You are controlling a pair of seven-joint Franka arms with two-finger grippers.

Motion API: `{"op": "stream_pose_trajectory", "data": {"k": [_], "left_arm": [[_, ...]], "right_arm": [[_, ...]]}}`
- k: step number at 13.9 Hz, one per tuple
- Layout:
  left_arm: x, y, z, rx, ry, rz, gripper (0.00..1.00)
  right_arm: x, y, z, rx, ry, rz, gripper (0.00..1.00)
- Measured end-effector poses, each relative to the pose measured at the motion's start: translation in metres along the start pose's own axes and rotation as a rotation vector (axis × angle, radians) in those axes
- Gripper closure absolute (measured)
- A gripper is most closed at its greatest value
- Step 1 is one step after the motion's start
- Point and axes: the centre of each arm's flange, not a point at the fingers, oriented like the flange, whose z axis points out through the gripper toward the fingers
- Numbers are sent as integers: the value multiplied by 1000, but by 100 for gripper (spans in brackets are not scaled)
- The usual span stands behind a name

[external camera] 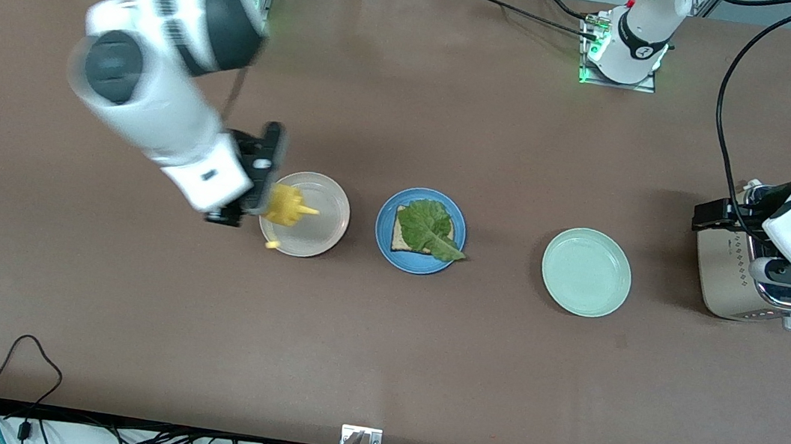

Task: Make sandwich in blue plate with both arms
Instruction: 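Carry the mustard bottle back to its spot with the right gripper, then release the bottle with the right gripper while the left gripper grasps bread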

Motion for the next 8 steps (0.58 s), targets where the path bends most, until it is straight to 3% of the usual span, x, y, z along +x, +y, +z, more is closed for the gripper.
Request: {"op": "stream_pose_trajectory", "data": {"k": [5,8], "left_arm": [[0,0,0,0,0,-1,0],[4,-6,7,-5,-12,-9,0]], "right_arm": [[-165,40,10,160,425,58,54],[-250,43,53,231,628,39,54]]}}
